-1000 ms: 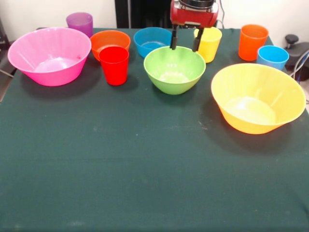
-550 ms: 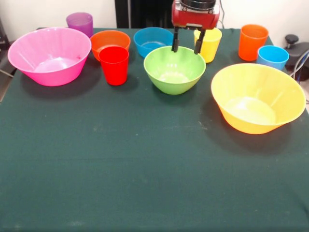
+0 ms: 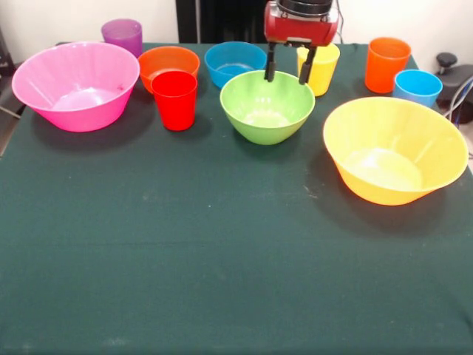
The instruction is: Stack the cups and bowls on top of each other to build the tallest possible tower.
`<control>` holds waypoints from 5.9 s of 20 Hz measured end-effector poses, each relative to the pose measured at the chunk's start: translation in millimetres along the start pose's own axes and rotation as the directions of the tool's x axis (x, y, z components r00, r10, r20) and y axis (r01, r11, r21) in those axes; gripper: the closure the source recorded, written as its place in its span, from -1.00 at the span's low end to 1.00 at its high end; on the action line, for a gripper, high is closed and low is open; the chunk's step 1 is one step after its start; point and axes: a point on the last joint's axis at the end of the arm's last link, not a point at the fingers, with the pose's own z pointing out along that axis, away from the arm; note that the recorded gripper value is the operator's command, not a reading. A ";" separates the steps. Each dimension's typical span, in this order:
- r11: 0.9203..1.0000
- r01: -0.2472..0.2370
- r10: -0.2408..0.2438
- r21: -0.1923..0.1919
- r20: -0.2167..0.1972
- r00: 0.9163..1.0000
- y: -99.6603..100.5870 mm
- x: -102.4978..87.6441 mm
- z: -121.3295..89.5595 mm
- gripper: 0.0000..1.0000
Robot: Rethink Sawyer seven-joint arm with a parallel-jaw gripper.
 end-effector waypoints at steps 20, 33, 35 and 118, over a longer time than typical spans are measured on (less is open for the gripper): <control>0.999 0.028 -0.030 0.026 0.080 0.996 8.6 -4.7 -3.5 1.00; 0.998 0.042 -0.045 0.042 0.081 0.996 12.5 -1.3 -5.8 -1.00; 0.999 0.035 -0.038 0.040 0.078 0.996 12.6 -1.3 -4.6 -1.00; 1.000 -0.018 0.018 -0.001 0.114 0.993 30.3 -21.1 -33.8 -1.00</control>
